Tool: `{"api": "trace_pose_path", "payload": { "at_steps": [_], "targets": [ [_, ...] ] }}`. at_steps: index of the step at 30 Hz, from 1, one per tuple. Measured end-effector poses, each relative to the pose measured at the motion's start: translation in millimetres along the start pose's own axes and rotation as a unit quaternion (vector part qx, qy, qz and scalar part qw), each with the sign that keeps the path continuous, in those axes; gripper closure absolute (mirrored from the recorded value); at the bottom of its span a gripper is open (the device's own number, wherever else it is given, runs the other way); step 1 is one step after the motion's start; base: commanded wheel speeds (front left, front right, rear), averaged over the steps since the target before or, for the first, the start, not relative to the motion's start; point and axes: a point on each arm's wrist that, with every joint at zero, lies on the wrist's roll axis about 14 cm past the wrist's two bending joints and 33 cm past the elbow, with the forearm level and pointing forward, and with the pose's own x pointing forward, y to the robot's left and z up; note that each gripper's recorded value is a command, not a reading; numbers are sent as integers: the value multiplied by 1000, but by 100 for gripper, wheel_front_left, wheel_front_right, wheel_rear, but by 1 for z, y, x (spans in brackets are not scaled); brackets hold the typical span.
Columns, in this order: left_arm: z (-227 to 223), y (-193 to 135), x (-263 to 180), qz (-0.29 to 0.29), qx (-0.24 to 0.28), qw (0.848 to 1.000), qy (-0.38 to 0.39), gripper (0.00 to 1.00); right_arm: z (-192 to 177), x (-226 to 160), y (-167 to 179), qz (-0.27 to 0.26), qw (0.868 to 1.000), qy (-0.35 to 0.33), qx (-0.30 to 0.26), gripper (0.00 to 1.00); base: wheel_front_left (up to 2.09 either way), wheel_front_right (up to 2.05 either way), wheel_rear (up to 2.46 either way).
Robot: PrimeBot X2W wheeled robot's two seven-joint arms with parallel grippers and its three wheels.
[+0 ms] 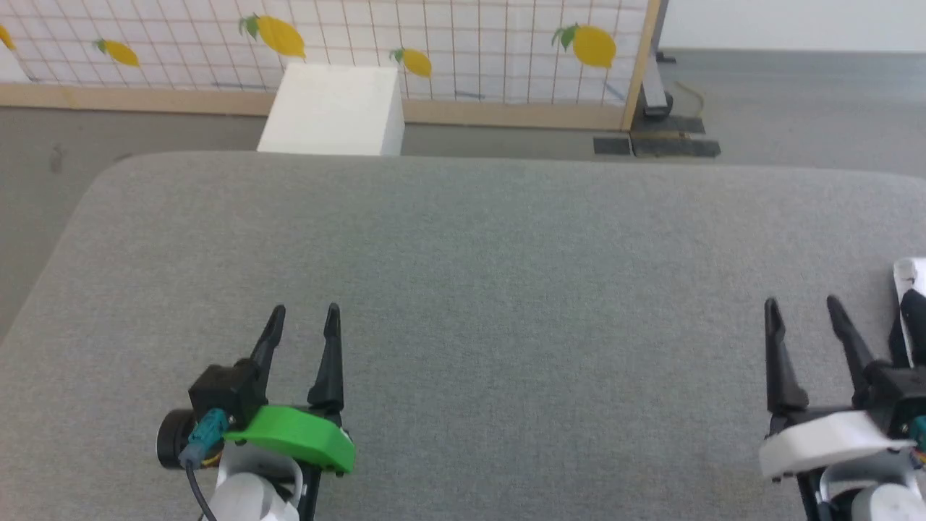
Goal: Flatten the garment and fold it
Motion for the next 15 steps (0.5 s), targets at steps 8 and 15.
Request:
{"api": "trace_pose_path", "payload": {
  "at_steps": [8, 15],
  "targets": [
    [4, 7, -26, 19, 1, 1000, -3, 0, -5, -22, 10, 14, 1000, 8, 1, 0, 0, 0, 0],
    [7, 12, -37, 32, 2, 999, -6, 0, -3, -26, 17, 23, 1000, 6, 11, 0, 0, 0, 0]
  ]
}}
